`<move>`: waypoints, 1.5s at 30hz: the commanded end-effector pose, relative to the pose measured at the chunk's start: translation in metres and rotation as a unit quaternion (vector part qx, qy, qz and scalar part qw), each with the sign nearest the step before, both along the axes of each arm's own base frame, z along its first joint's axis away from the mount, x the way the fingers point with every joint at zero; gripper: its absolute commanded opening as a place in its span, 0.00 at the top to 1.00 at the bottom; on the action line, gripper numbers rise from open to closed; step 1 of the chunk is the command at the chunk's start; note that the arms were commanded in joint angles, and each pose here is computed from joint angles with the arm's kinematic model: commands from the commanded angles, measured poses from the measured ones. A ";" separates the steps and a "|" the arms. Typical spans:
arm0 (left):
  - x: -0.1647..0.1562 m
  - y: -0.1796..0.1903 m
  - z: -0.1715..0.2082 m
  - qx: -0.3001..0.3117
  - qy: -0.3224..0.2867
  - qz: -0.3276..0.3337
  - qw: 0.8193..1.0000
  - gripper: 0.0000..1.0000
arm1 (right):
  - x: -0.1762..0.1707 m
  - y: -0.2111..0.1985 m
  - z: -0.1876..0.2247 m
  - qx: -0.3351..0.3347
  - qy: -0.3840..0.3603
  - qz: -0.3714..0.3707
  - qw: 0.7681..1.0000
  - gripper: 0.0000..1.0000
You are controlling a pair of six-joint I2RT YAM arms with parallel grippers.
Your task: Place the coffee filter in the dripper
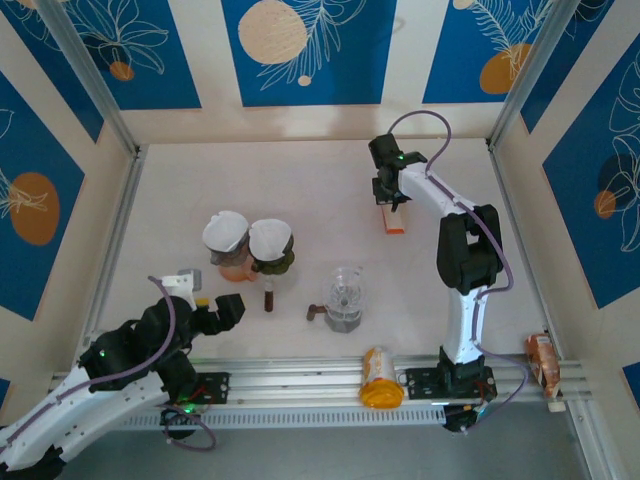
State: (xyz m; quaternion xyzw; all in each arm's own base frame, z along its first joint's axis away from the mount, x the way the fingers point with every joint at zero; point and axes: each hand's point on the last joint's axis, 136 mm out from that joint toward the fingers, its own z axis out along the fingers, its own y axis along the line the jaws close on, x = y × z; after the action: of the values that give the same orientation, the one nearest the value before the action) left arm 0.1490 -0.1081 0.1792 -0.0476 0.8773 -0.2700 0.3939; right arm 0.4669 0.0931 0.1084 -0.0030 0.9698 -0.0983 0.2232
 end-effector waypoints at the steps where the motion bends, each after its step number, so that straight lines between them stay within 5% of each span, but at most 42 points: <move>1: 0.000 0.000 -0.001 0.001 0.000 0.001 1.000 0.00 | 0.005 -0.001 0.011 -0.005 -0.016 -0.003 1.000 0.96; 12: -0.001 0.002 0.001 -0.001 -0.002 0.001 1.000 0.00 | -0.038 0.000 0.068 0.035 -0.063 -0.030 0.997 1.00; 26: -0.005 0.005 -0.001 -0.004 -0.003 -0.002 1.000 0.00 | -0.189 0.028 0.152 0.148 -0.109 0.026 0.983 1.00; 37: -0.003 0.002 0.000 -0.006 -0.007 -0.006 1.000 0.00 | -0.299 0.072 0.193 0.272 0.060 0.103 0.955 1.00; 45: -0.003 -0.003 0.007 -0.016 -0.011 -0.014 1.000 0.00 | -0.325 0.105 0.179 0.282 0.180 0.093 0.938 1.00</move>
State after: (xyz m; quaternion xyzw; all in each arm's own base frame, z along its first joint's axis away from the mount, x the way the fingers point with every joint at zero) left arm 0.1469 -0.1069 0.1834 -0.0482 0.8707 -0.2825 0.3997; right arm 0.1642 0.1946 0.2953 -0.0700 0.9705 0.1966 0.1208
